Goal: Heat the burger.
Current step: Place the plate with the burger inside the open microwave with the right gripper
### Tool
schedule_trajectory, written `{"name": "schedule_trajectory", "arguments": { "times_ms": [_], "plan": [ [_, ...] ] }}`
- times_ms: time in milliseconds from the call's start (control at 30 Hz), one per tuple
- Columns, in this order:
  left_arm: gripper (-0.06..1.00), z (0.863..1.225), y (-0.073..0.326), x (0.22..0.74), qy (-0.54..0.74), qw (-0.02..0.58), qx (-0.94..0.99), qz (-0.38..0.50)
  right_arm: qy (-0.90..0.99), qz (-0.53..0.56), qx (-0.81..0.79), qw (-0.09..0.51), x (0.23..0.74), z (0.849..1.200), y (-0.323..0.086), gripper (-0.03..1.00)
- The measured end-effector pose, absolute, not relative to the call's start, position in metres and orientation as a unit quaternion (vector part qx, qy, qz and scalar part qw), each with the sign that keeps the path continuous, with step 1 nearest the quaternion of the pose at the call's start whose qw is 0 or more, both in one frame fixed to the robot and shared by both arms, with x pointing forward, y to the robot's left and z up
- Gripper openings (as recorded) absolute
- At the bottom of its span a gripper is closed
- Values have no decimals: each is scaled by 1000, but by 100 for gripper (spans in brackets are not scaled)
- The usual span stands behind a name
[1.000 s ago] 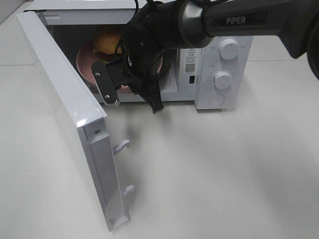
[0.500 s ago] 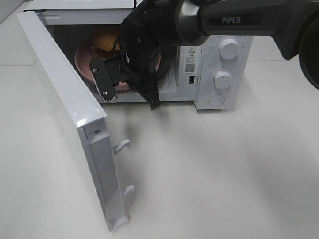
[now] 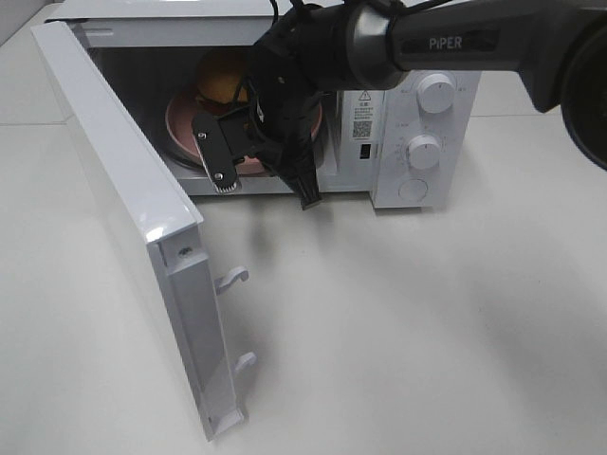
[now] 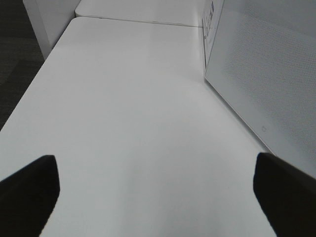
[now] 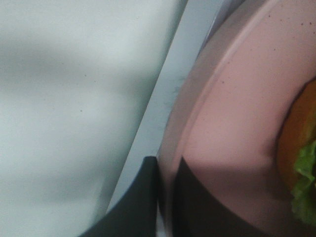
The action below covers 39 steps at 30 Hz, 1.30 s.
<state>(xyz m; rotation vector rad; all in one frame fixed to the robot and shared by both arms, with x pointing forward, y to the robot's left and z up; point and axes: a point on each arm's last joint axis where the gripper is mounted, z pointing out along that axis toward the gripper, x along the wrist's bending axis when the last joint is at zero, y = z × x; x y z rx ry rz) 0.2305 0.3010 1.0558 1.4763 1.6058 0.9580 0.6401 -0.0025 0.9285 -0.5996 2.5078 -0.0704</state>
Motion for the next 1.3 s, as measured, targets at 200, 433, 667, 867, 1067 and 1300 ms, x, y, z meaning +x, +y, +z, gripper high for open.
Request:
{"name": "schedule_trajectory", "arguments": {
  "times_ms": [200,433,667,867,1067,1300],
  "plan": [
    [99,1056,301,231,626,371,576,374,934,-24,-218,282,644,928,-7,5],
    [99,1056,301,231,626,371,576,374,935,-24,-218,279,645,925,-7,5],
    [99,1056,301,231,626,371,576,374,935,-22,-218,279,645,923,-6,5],
    [99,1056,301,231,626,371,576,374,934,-20,-225,276,645,923,-6,5],
    [99,1056,301,231,626,371,576,374,934,-14,-227,277,644,923,-4,5],
    [99,1056,301,231,626,371,576,374,933,-14,-222,282,651,925,0,5]
  ]
}}
